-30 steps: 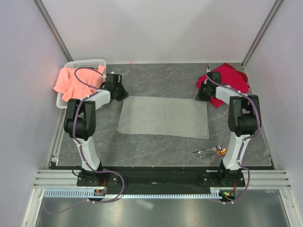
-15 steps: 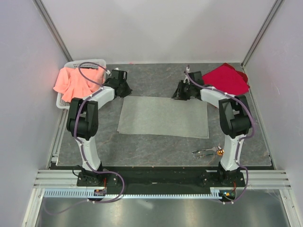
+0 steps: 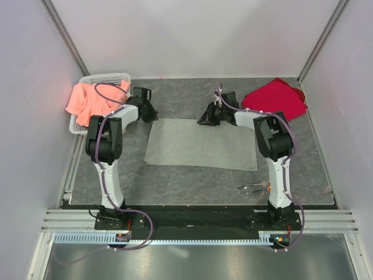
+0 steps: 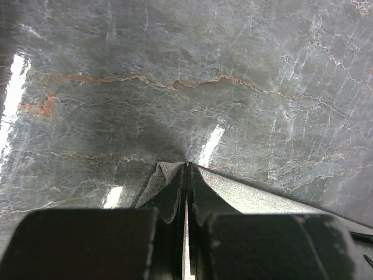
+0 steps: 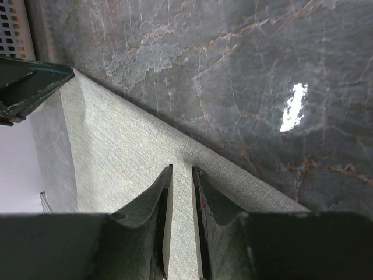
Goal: Fold the napkin into a case and place the utensils inside
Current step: Smooth out the rectangle-folded napkin at the center of the board, then pick up the rectangle-folded napkin from the center of the board.
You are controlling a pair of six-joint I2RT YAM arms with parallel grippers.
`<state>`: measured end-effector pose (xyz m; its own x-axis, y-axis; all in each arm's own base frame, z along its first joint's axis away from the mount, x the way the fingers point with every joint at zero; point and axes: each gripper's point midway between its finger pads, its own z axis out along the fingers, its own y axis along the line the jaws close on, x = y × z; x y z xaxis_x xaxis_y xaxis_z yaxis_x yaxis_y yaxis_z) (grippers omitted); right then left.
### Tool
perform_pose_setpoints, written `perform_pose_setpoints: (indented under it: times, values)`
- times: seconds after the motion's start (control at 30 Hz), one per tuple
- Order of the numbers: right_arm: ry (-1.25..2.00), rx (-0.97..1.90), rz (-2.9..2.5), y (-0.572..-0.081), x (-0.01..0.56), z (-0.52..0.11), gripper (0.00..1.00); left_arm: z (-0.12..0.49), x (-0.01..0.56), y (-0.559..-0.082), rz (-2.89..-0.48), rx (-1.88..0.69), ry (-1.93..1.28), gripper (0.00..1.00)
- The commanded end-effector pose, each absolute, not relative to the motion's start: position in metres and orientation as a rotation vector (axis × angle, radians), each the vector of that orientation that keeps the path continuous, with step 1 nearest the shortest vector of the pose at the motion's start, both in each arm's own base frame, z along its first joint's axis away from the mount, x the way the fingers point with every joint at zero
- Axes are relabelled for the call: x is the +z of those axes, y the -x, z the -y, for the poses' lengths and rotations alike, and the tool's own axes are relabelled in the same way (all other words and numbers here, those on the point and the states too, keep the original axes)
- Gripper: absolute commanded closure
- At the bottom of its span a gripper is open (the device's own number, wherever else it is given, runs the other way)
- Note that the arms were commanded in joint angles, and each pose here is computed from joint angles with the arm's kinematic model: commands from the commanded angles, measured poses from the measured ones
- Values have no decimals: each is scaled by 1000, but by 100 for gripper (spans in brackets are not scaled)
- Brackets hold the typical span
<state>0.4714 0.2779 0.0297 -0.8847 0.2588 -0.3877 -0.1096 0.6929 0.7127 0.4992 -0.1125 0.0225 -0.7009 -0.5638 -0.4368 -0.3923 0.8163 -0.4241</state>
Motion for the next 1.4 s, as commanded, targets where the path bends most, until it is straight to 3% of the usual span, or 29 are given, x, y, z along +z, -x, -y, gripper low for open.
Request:
perform_pose_setpoints:
  times: [0.0, 0.33, 0.47, 0.6, 0.7, 0.9, 1.03, 1.27, 1.37]
  values:
    - [-102, 1115, -2356, -494, 43, -275, 75, 106, 17, -497, -2453, -374, 771, 98]
    - [-235, 1053, -2363, -512, 28, -209, 75, 97, 17, -494, -2469, -333, 715, 98]
    - [-220, 995, -2364, -508, 53, -188, 73, 98, 43, -496, -2420, -356, 692, 98]
    - [-215, 862, -2366, -488, 89, -162, 58, 104, 67, -487, -2361, -443, 669, 97]
    - [-276, 499, -2435, -463, 94, -114, 39, 110, 92, -472, -2305, -519, 656, 91]
    - [-330, 134, -2565, -397, 80, -57, 26, 136, 118, -433, -2292, -670, 601, 80]
    - [-345, 58, -2638, -361, 54, -44, 28, 161, 139, -407, -2264, -802, 528, 75]
    - [-343, -14, -2664, -341, 39, -33, 48, 213, 146, -346, -2297, -962, 330, 75]
    - [-340, -12, -2674, -337, 36, -33, 50, 223, 148, -322, -2302, -996, 268, 75]
